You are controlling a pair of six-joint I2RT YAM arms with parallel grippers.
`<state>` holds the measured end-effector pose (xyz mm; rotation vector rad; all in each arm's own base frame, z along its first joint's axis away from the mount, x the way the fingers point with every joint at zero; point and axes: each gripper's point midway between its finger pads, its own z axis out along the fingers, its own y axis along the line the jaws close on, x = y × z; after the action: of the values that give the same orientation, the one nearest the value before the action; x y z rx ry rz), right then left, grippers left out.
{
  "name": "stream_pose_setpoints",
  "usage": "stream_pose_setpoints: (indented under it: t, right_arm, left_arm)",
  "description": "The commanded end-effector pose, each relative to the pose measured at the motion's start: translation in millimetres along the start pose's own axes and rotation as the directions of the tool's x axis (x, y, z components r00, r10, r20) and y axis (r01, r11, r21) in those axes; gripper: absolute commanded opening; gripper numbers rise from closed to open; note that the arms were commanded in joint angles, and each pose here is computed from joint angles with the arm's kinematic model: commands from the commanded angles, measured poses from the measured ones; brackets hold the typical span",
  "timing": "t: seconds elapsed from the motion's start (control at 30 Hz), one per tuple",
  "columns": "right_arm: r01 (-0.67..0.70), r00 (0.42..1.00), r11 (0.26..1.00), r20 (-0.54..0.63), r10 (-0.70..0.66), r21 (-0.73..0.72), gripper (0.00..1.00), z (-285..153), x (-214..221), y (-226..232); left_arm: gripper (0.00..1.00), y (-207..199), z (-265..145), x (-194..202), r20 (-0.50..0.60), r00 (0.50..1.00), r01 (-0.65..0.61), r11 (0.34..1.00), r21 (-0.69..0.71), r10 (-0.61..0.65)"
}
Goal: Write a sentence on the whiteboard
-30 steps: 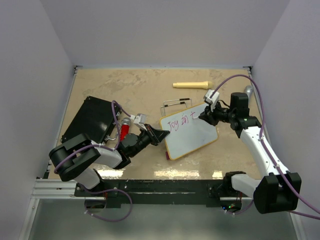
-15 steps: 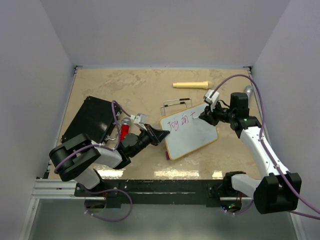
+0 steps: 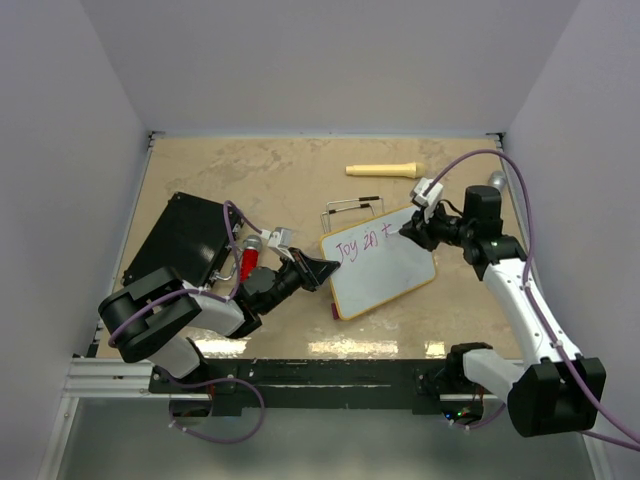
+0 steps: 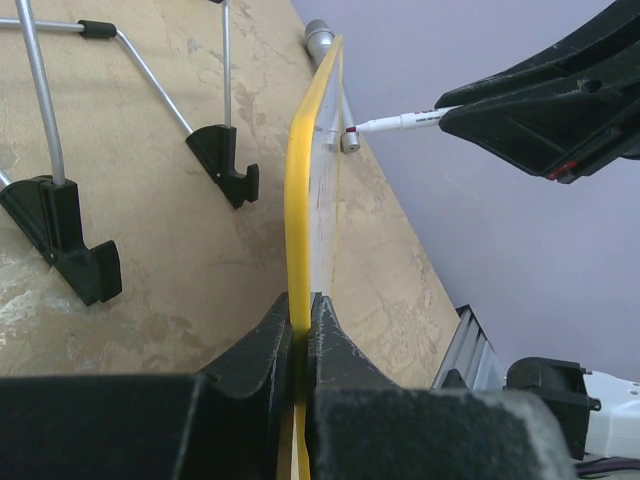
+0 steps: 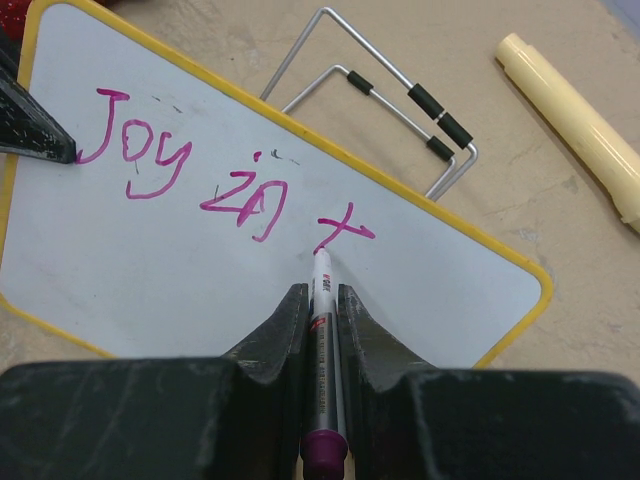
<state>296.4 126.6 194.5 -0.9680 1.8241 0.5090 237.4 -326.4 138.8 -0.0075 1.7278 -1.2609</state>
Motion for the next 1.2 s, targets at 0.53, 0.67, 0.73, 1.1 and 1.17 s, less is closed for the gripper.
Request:
stream_pose_setpoints:
  t: [0.53,0.67,0.73,1.1,1.17]
  right_arm:
    - [0.015,0.999,0.999,0.032,-0.016,0.035,0.00,0.5,-11.0,-14.6]
    - [0.010,1.000,0.999,0.025,-0.011,0.040,0.00,2.3,-9.2,-17.0]
    - [0.005,1.000,0.999,0.030,-0.006,0.043,0.00,3.0,-10.6,-17.6]
    - [-0.021,0.999,0.989,0.043,0.014,0.147,0.00,1.2,-15.6,-37.0]
    - [-0.025,0.999,0.988,0.029,0.020,0.154,0.00,1.1,-11.8,-37.8]
  left_arm:
    - [0.00,1.7,-1.9,7.2,-0.026,0.997,-0.074,0.997,0.015,0.075]
    - [0.00,1.1,-1.4,7.1,-0.025,0.997,-0.074,0.997,0.019,0.074]
    - [0.00,1.2,-1.3,7.6,-0.026,0.997,-0.074,0.997,0.020,0.074]
    - [0.00,2.6,-2.6,8.0,-0.026,0.997,-0.074,0.997,0.015,0.075]
    - [0.00,1.3,-2.7,8.0,-0.026,0.997,-0.072,0.997,0.020,0.073]
